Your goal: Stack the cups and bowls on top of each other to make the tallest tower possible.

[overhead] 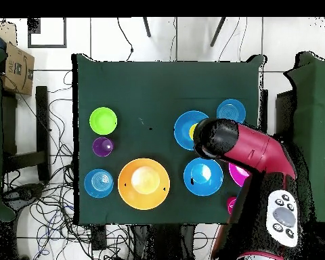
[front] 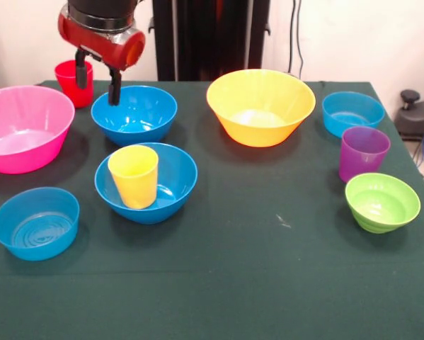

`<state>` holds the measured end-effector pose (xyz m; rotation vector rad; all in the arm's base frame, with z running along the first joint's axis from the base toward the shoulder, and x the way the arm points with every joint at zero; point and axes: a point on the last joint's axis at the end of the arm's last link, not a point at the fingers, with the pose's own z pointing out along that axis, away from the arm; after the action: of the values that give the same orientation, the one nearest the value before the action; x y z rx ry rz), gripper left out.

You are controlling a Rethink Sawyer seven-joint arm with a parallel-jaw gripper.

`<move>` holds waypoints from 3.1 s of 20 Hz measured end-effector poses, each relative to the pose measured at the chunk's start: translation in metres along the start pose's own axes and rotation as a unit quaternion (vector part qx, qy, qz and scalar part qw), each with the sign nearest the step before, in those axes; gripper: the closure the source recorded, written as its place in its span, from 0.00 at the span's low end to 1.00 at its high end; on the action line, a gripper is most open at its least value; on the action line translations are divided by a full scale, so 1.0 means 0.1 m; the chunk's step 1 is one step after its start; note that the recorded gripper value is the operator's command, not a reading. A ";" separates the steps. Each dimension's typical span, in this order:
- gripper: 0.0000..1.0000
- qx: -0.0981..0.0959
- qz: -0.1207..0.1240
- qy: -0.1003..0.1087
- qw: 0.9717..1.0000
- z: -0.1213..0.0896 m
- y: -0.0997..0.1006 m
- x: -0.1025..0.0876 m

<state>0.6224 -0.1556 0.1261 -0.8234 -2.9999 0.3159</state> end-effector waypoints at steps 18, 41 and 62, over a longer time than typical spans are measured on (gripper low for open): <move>0.00 -0.095 0.022 -0.072 0.993 -0.25 -1.00 -0.43; 0.00 -0.104 -0.086 -0.143 0.981 -1.07 -0.10 -0.32; 0.00 -0.084 -0.169 -0.157 0.969 -0.87 0.84 0.44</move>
<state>0.6329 -0.0465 0.1927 -0.2725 -3.4235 0.2014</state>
